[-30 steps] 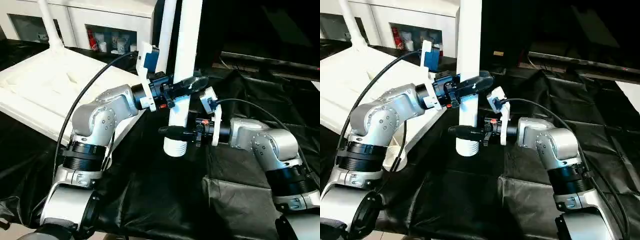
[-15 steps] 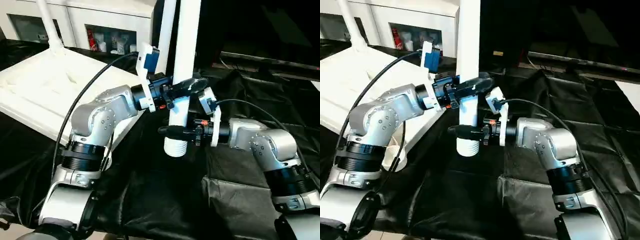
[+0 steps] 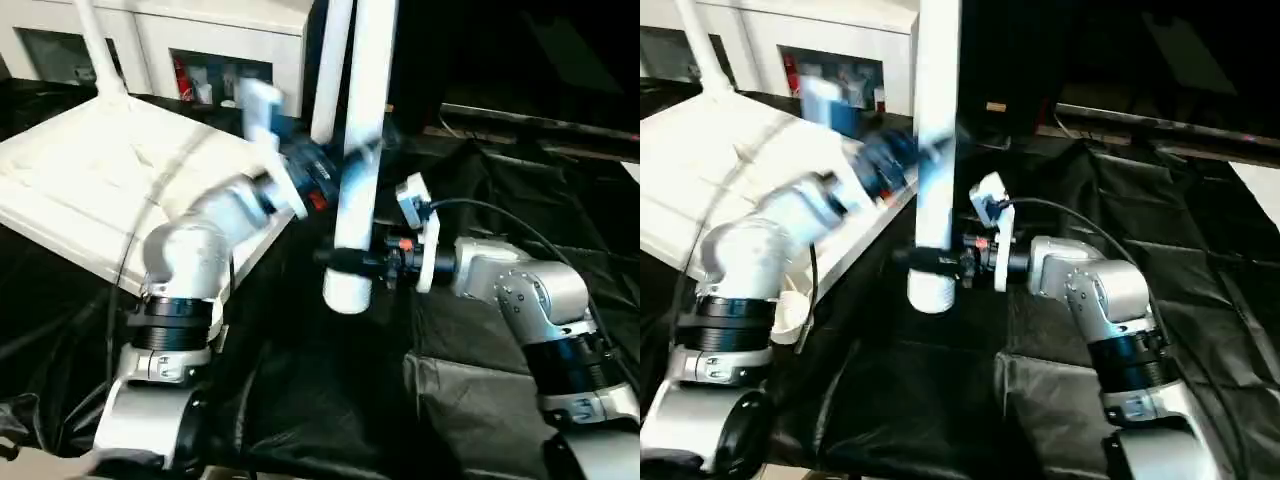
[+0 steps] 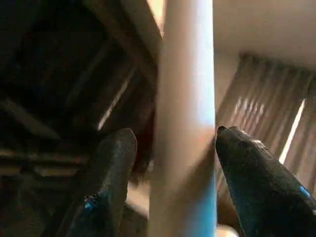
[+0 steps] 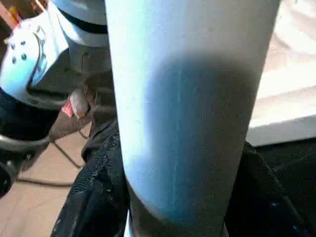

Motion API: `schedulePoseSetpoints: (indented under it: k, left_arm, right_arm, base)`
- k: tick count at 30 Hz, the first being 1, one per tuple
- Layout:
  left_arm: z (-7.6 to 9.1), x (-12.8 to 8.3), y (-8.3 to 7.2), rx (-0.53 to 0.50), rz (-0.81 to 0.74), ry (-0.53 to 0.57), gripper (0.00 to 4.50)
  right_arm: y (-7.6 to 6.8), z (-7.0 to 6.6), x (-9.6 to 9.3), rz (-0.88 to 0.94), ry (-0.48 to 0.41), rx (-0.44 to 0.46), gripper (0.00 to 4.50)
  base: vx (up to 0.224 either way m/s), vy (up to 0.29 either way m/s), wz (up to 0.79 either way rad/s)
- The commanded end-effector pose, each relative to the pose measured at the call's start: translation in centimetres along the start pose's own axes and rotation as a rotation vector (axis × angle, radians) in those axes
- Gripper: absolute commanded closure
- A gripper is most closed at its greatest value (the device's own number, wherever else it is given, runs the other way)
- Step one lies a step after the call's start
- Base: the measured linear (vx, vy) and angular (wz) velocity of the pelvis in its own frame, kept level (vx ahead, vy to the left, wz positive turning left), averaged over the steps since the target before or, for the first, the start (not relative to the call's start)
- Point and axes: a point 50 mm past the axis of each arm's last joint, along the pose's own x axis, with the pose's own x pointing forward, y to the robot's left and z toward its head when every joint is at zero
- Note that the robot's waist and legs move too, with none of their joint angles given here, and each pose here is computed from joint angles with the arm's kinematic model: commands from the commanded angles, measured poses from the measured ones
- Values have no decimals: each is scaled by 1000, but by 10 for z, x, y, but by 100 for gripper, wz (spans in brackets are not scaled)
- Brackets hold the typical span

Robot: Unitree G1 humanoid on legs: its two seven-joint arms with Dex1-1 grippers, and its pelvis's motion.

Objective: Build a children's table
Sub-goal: Pick table leg

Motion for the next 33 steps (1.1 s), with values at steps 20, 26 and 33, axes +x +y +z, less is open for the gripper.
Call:
schedulePoseSetpoints:
  k: [20, 26, 33]
  left_arm:
    - [-13, -139, 34, 776, 910, 209, 150]
    - [-30, -155, 32, 796, 1011, 216, 150]
    - [-39, -152, 31, 831, 983, 229, 150]
  right_arm:
    - [-18, -44, -57, -882, -255, -266, 256]
    - [-9, -59, -60, -925, -310, -246, 256]
    - [-11, -63, -67, -993, -340, -269, 256]
  base:
    - [0, 0, 0]
    - [0, 0, 0]
    - [0, 0, 0]
